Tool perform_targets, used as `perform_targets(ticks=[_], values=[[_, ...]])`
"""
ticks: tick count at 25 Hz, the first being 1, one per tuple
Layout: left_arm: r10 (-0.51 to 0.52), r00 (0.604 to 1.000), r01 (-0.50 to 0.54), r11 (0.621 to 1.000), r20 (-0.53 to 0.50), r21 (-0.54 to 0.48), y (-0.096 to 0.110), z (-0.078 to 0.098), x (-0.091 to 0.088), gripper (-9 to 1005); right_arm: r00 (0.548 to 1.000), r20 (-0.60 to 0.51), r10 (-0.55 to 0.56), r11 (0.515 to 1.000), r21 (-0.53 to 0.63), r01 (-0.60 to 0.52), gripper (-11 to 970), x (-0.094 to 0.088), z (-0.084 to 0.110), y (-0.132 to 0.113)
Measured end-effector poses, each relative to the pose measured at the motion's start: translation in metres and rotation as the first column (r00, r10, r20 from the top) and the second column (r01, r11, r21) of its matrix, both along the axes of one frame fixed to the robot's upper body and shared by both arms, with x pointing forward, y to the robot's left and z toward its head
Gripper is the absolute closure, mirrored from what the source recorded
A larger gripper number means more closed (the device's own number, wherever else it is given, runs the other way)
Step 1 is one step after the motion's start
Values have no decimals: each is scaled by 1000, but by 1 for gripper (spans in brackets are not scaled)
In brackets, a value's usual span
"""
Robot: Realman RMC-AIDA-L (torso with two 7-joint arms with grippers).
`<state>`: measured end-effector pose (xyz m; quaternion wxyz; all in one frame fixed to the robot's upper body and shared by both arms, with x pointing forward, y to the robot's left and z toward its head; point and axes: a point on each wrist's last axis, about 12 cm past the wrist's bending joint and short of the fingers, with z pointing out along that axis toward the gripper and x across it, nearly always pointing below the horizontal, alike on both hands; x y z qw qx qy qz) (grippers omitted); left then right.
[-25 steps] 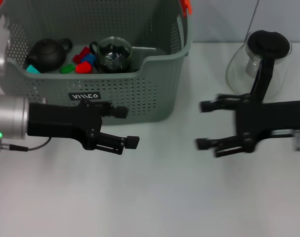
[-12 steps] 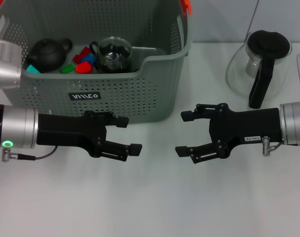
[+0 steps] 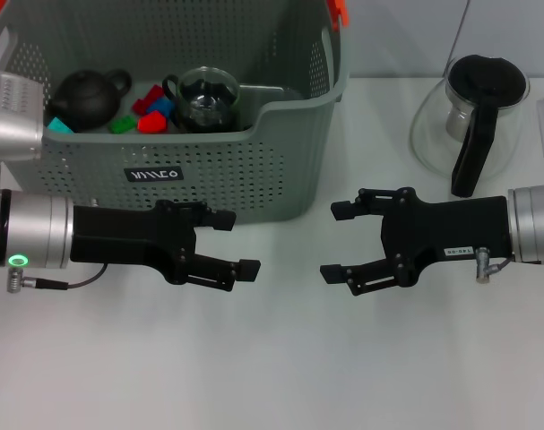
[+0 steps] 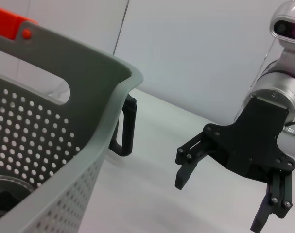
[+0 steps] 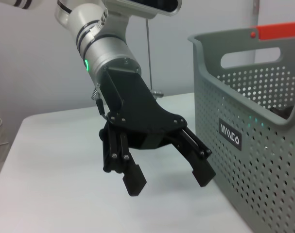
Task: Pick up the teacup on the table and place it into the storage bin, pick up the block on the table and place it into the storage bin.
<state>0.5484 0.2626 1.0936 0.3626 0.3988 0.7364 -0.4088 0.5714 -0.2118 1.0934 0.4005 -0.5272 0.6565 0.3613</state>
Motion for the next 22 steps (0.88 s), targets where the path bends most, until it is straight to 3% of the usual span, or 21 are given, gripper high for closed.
perform_targets(ticks=[22], values=[[36, 999, -35, 999, -19, 34, 13, -5, -3, 33, 1000, 11, 21, 999, -51, -20, 14, 1, -21, 25]])
